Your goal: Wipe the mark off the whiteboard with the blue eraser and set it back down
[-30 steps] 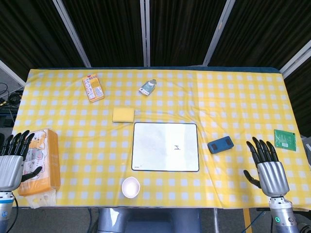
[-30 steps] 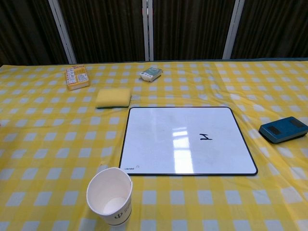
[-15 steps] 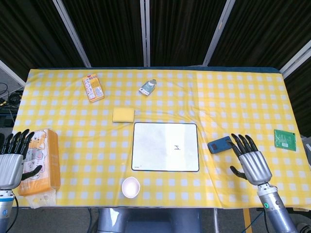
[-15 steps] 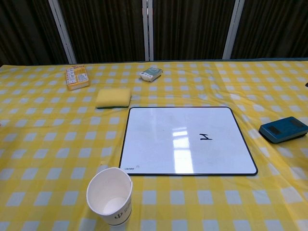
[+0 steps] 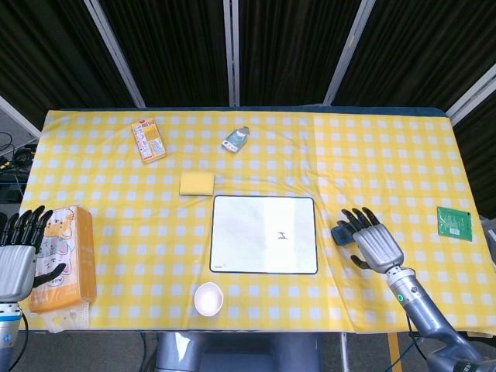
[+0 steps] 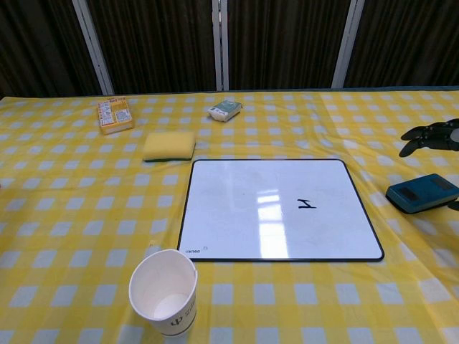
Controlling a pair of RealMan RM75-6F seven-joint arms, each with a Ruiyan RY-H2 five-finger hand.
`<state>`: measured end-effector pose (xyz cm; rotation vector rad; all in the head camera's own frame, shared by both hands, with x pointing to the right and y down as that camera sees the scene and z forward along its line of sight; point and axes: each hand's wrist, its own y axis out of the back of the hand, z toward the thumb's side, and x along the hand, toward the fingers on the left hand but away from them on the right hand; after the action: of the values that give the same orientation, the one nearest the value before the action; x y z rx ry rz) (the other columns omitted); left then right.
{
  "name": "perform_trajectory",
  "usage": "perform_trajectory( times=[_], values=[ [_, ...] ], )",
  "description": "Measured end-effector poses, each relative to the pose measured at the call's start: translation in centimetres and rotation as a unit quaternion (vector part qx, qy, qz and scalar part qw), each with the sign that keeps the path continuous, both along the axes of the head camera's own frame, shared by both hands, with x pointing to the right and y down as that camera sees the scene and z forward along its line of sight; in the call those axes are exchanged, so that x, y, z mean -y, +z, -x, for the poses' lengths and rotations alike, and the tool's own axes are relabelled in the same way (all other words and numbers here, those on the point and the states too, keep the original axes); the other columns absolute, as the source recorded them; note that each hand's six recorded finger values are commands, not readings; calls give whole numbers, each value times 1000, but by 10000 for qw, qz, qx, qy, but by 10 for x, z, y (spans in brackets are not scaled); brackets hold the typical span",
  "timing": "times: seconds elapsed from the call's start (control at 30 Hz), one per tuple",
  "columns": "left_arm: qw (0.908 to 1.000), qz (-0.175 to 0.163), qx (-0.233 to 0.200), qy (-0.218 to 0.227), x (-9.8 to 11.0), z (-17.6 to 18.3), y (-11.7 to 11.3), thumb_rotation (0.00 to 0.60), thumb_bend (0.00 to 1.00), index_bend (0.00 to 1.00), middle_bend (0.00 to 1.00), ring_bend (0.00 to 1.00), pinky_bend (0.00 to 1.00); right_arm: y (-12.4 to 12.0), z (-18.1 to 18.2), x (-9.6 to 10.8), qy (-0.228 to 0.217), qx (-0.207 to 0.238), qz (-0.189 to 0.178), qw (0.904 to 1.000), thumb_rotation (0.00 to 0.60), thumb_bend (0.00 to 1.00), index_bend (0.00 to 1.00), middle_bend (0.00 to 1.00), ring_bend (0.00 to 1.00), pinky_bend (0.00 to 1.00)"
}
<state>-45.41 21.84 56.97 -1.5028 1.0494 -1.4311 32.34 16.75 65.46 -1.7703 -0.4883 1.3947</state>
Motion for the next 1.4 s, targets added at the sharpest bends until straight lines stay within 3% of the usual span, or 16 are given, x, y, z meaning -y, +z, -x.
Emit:
perform_trajectory(
  times=[0.27, 0.5, 0.83, 1.4],
  values=[
    [10000, 18, 38, -27, 1, 1, 2, 600, 0, 0, 0, 0, 0, 9, -2, 11, -198, -527, 170, 9983, 600, 196, 137, 3, 0, 0],
    [10000, 46, 74, 27, 2, -3, 5, 600, 0, 0, 0, 0, 0, 20, -2, 19, -275, -798, 269, 9961, 600, 196, 163, 7, 0, 0],
    [9999, 73, 84, 14, 6, -4, 9, 600, 0, 0, 0, 0, 0, 37, -2, 25, -236, -842, 377, 9955, 600, 196, 276, 49, 0, 0],
    [9999, 124, 106, -17, 9, -1, 14, 600, 0, 0, 0, 0, 0, 55, 5, 31, -304, -932, 378, 9945, 600, 196, 272, 51, 0, 0]
  ],
)
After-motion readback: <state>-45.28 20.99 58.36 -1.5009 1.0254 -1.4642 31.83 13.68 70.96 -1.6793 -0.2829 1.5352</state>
